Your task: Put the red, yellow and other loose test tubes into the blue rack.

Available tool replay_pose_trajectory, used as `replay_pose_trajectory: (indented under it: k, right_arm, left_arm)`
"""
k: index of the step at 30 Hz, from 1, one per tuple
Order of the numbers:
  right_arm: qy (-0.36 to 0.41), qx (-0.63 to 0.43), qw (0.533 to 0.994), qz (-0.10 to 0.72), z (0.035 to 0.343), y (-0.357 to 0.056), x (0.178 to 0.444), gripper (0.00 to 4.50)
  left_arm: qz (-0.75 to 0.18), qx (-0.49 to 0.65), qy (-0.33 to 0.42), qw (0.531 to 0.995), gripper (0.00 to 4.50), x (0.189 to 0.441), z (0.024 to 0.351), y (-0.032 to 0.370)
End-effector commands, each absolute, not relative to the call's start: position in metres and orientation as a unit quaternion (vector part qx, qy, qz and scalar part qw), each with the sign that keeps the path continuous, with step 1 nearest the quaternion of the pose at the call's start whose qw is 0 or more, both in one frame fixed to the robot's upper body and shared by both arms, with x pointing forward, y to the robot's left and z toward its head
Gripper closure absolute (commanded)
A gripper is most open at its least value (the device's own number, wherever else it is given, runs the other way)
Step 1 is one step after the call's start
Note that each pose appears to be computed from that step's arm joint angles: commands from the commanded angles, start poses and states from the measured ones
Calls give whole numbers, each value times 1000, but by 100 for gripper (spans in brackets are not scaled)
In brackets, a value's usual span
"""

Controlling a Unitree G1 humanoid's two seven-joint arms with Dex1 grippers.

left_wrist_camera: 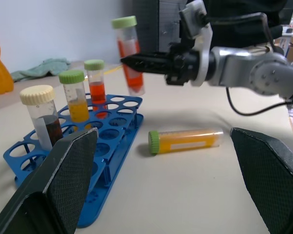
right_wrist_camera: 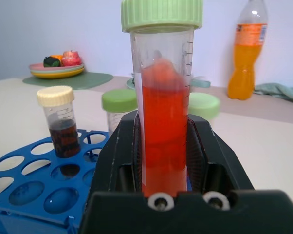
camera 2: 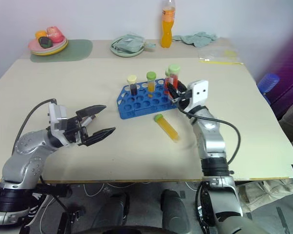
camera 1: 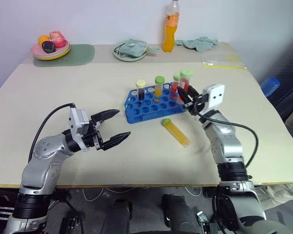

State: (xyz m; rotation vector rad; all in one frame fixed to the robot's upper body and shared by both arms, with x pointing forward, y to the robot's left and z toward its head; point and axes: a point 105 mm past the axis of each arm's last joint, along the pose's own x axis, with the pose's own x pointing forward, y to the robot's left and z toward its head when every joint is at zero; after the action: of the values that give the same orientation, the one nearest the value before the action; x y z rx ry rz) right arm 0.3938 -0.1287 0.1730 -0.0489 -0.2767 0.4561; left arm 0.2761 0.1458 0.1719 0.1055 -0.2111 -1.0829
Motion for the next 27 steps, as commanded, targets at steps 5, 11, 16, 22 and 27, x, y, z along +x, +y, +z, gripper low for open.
replay_pose_trajectory:
  k: [5, 11, 16, 22, 27]
  right_arm:
    - [-172, -46, 961, 211, 184, -129, 399, 371]
    - [-167, -46, 963, 206, 178, -129, 403, 371]
    - [-160, -50, 965, 200, 170, -130, 407, 371]
    - [-158, -48, 969, 184, 168, -133, 414, 371]
    - [-157, -45, 969, 183, 164, -130, 415, 371]
  left_arm:
    - [-507, 55, -115, 853, 0, 270, 181, 149]
    - [-505, 56, -114, 854, 0, 268, 183, 150]
    - [-506, 56, -114, 853, 0, 268, 184, 149]
    - [-506, 57, -113, 853, 0, 267, 185, 149]
    - [-506, 59, -112, 853, 0, 268, 187, 150]
